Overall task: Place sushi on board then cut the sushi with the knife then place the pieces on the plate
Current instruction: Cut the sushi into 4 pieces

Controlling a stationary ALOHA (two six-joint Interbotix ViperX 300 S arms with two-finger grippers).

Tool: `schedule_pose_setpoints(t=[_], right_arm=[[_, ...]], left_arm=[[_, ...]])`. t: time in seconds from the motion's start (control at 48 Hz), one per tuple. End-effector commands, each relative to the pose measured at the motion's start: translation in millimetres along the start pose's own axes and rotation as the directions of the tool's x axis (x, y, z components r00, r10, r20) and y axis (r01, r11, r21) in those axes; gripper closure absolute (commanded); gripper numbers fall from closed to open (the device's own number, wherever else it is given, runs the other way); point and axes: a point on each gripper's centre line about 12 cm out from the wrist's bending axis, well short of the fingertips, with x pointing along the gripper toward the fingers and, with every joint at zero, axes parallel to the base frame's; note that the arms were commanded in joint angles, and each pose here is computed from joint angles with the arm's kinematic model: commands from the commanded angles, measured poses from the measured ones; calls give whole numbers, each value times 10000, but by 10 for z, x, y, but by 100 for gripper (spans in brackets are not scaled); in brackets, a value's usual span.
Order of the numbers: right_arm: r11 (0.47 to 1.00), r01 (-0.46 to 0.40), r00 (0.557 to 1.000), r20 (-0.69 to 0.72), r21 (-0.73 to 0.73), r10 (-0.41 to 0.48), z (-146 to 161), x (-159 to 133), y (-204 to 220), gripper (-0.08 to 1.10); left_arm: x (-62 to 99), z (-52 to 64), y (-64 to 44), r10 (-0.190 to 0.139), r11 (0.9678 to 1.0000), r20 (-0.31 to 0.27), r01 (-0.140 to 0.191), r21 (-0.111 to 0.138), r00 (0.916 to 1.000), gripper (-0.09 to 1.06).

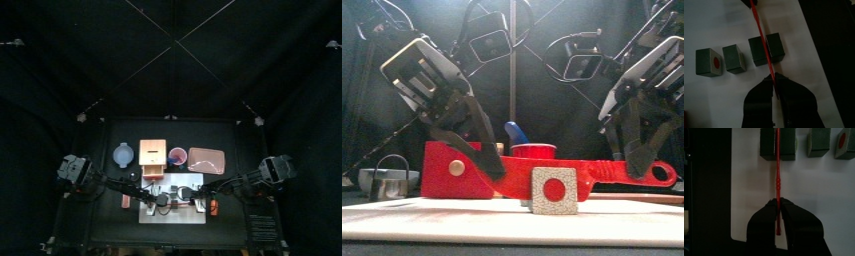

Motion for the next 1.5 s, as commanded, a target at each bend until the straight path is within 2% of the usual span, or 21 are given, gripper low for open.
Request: schedule_pose_setpoints(t=[0.021,0.188,0.417,0.562,0.729,0.812,0.917,1.125,1.25,1.417,1.5], right_arm=[[10000,19,9996,275,-35,-18,66,-18,-1,60],[10000,80,9998,186,-29,-79,55,44,-16,60],[9999,8,9993,374,-117,-4,117,-12,13,60],[9998,-80,9979,645,-193,92,193,-136,35,60],[9985,-187,9942,1046,-513,239,282,-353,82,60],[9977,-138,9906,1349,-666,227,329,-467,75,60],[9965,-63,9861,1652,-828,200,367,-582,66,60],[9958,-32,9837,1788,-917,196,361,-668,59,60],[9960,-15,9857,1678,-892,165,342,-662,43,60],[9966,-3,9876,1562,-825,133,336,-670,18,60],[9970,3,9887,1497,-774,113,331,-670,5,60]], left_arm=[[5,64,-45,-80,9999,182,78,136,9998,56],[31,36,-38,-67,9999,90,66,156,9999,56],[-7,72,-40,-74,9999,182,71,156,9998,56],[-97,177,-5,-20,9999,506,14,121,9987,56],[-288,320,52,78,9999,1028,-92,135,9947,56],[-372,389,93,155,9997,1304,-176,151,9913,56],[-444,443,159,288,9996,1517,-296,32,9880,54],[-520,524,238,461,9989,1923,-451,-95,9803,50],[-534,542,270,537,9985,2086,-510,-181,9765,43],[-563,589,304,635,9978,2456,-567,-346,9673,30],[-588,633,320,699,9971,2778,-584,-493,9581,23]])
